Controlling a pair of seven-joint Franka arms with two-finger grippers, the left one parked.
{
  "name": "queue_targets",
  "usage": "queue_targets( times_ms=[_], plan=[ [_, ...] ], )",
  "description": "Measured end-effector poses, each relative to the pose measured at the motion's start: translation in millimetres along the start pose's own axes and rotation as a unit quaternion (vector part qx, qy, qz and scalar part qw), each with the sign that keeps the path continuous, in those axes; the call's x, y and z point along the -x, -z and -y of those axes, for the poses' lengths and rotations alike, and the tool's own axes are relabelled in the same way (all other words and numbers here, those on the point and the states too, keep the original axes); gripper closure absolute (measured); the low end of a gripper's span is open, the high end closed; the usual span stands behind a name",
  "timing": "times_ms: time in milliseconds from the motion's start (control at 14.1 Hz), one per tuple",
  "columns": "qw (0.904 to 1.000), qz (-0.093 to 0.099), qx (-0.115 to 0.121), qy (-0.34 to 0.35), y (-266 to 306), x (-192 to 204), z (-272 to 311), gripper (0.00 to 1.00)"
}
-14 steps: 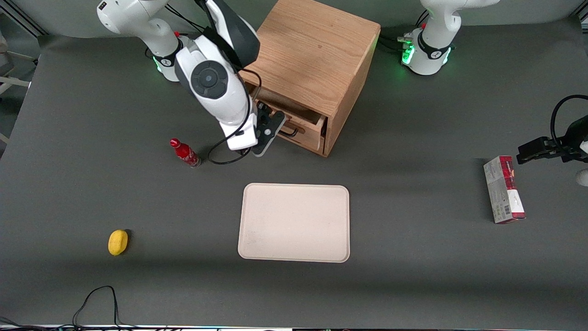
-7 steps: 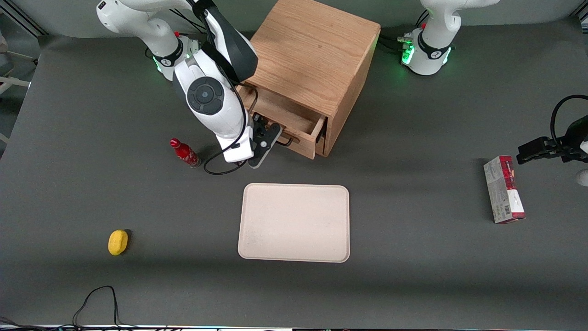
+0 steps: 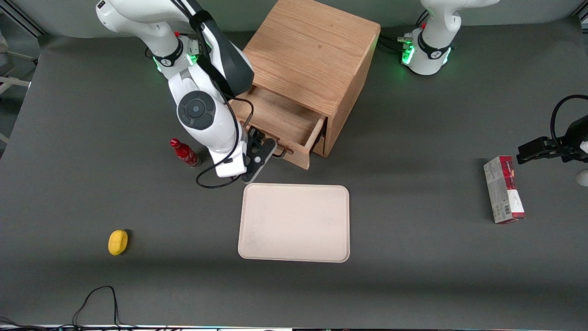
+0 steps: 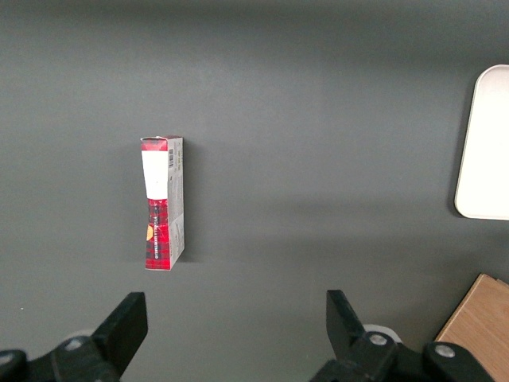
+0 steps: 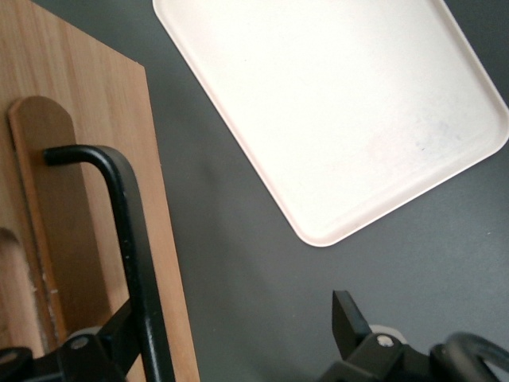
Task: Open upper drawer
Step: 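Pull the handle with the right gripper, sliding the drawer out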
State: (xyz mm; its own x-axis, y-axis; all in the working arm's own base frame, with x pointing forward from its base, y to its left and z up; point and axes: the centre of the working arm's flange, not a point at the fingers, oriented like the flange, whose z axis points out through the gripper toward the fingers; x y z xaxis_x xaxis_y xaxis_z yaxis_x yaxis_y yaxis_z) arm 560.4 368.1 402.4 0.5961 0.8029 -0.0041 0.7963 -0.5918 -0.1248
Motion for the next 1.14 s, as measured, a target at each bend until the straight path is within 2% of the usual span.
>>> queue_targets(
  times_ms=[639,1135],
  plan=[
    [0.9997,0.013,-0.004,-0.022,0,-4,-47,0.0],
    [0.9992,0.01,-0.002,-0.039,5,1,-82,0.0]
  ],
)
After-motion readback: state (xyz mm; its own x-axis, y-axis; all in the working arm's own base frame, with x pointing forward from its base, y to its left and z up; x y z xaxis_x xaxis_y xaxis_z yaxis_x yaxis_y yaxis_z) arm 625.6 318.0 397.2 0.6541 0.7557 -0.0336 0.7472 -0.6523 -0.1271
